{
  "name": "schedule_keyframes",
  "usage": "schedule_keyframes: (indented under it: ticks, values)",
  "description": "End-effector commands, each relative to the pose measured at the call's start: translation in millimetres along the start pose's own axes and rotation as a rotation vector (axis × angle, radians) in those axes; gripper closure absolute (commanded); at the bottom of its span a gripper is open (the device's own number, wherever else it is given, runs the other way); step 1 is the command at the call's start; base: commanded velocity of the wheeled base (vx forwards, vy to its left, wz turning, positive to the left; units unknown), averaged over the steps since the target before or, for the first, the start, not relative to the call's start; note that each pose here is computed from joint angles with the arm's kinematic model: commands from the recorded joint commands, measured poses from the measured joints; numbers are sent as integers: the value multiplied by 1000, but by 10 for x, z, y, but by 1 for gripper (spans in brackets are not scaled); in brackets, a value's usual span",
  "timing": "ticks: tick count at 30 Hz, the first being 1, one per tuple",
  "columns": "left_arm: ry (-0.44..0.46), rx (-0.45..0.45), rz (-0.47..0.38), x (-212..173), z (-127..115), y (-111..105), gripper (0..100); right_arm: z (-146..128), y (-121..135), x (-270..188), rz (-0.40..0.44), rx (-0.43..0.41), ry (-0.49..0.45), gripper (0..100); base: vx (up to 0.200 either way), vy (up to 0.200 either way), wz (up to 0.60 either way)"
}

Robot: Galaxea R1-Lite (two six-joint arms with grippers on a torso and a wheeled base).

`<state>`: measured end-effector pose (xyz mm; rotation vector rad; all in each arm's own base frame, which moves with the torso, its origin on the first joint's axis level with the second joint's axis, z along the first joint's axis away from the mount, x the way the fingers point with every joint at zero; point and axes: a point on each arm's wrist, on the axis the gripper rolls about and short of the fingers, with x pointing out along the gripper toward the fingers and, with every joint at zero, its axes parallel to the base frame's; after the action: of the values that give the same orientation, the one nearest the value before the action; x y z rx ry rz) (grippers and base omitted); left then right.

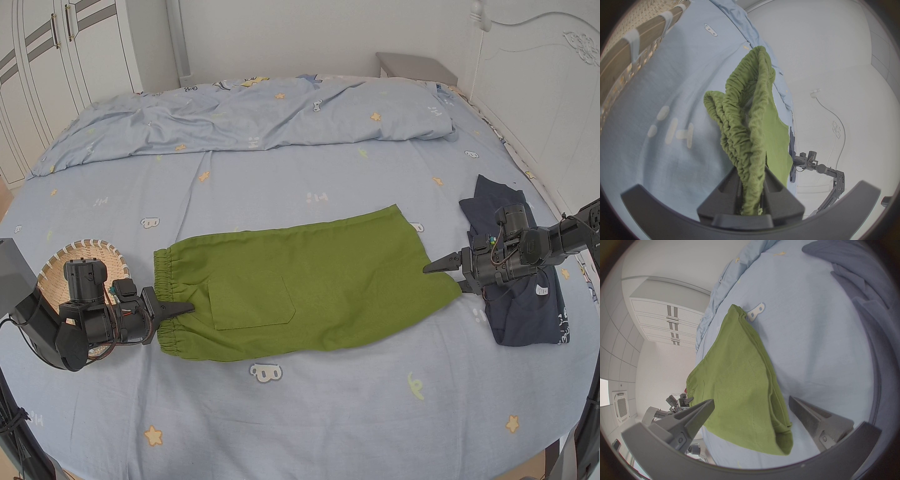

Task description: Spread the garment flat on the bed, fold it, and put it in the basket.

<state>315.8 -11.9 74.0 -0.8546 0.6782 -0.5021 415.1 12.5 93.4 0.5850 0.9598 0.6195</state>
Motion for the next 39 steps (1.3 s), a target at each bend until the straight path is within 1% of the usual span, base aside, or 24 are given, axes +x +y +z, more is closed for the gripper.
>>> schedule_keyframes:
  ticks: [1,3,4,7,8,13,21,28,31,33,35,38,39]
  values:
    - [-3,3,-2,-7,4,-11,100,23,-37,120,41,30,52,0,0,0,0]
    - [-3,3,-2,-7,4,-11,100,36,-24,115,59,34,59,0,0,0,0]
    - [-2,2,-1,-5,3,-7,100,56,-12,96,87,36,63,0,0,0,0]
    - [-4,4,-3,-6,8,-13,100,83,-2,47,128,50,73,0,0,0,0]
    - [-4,4,-3,-6,8,-13,100,87,3,44,131,50,74,100,0,0,0]
    - [-4,4,-3,-10,6,-15,100,87,-21,60,137,64,89,100,0,0,0]
    - [-1,0,2,0,3,7,100,80,-35,62,134,63,90,100,0,0,0]
    - [-1,-7,6,-19,20,29,100,34,-89,-16,113,72,88,100,0,0,0]
    - [24,-34,20,-41,17,28,100,-104,137,-318,99,18,76,100,0,0,0]
    - [39,-46,33,-60,32,-7,100,-175,211,-408,98,15,78,100,0,0,0]
    - [67,-59,55,-139,63,-137,100,-293,325,-544,95,15,77,100,0,0,0]
    - [124,-32,93,-216,29,-190,100,-438,384,-727,80,25,61,100,0,0,0]
    - [127,-28,93,-222,28,-197,100,-450,381,-734,79,29,62,100,0,0,0]
